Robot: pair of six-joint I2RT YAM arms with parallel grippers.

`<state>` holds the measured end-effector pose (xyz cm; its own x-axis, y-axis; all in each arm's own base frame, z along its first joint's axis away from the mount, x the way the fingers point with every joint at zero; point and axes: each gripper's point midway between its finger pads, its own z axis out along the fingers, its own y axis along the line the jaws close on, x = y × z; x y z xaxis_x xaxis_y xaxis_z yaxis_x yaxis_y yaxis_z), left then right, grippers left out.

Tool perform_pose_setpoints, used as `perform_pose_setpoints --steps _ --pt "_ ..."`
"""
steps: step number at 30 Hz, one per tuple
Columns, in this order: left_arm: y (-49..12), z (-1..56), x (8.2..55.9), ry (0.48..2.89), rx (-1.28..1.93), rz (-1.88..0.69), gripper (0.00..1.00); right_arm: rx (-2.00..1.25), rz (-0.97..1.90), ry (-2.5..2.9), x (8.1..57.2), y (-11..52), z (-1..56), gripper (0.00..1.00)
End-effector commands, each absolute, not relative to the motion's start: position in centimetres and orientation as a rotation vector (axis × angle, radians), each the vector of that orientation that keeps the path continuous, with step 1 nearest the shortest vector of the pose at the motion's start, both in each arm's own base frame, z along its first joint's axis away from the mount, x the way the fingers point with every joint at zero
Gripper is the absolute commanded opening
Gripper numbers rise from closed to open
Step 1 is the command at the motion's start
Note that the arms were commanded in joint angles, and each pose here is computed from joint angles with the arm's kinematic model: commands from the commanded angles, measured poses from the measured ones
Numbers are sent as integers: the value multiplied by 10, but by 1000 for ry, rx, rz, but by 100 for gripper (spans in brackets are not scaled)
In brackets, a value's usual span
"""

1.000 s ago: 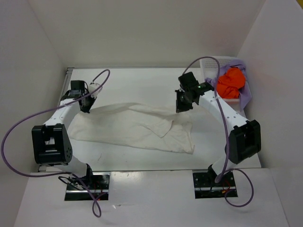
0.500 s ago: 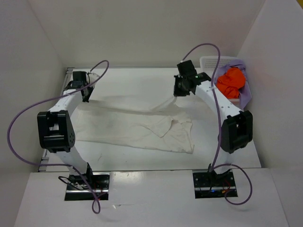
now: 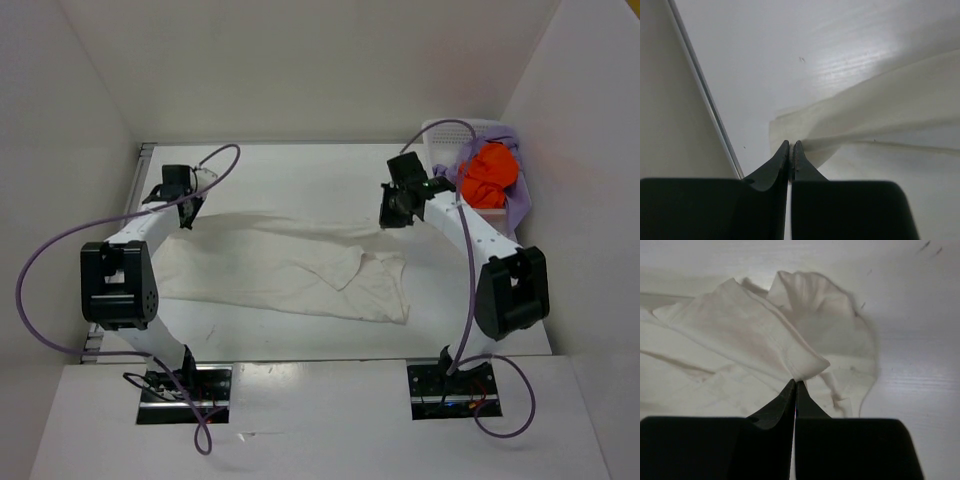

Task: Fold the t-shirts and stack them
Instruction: Fold the other side of the tshirt into a rectangle

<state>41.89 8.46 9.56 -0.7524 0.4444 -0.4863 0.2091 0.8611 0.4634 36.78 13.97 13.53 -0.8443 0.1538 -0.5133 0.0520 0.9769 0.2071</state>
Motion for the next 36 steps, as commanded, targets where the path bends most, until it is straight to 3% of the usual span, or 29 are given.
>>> perform_pose_setpoints --steps 1,8,15,17,20,21,22,29,36 --pt "89 107 407 2392 521 570 0 165 332 2525 342 143 151 0" --pt "97 94 379 2446 539 587 0 206 428 2586 295 147 132 0" --pt "96 66 371 2522 557 565 2 178 469 2670 279 168 100 1" --pt "92 63 369 2527 572 559 5 179 464 2679 278 168 97 7" --pt "94 61 367 2529 568 572 11 188 428 2721 269 162 92 31" --pt "96 59 364 2540 567 585 12 207 417 2746 264 160 93 46" --pt "98 63 363 2534 557 607 16 208 412 2755 263 159 94 51" --pt "98 87 358 2477 520 619 23 217 421 2689 266 164 133 57" --pt "98 88 356 2474 519 620 23 33 385 2579 342 232 141 69"
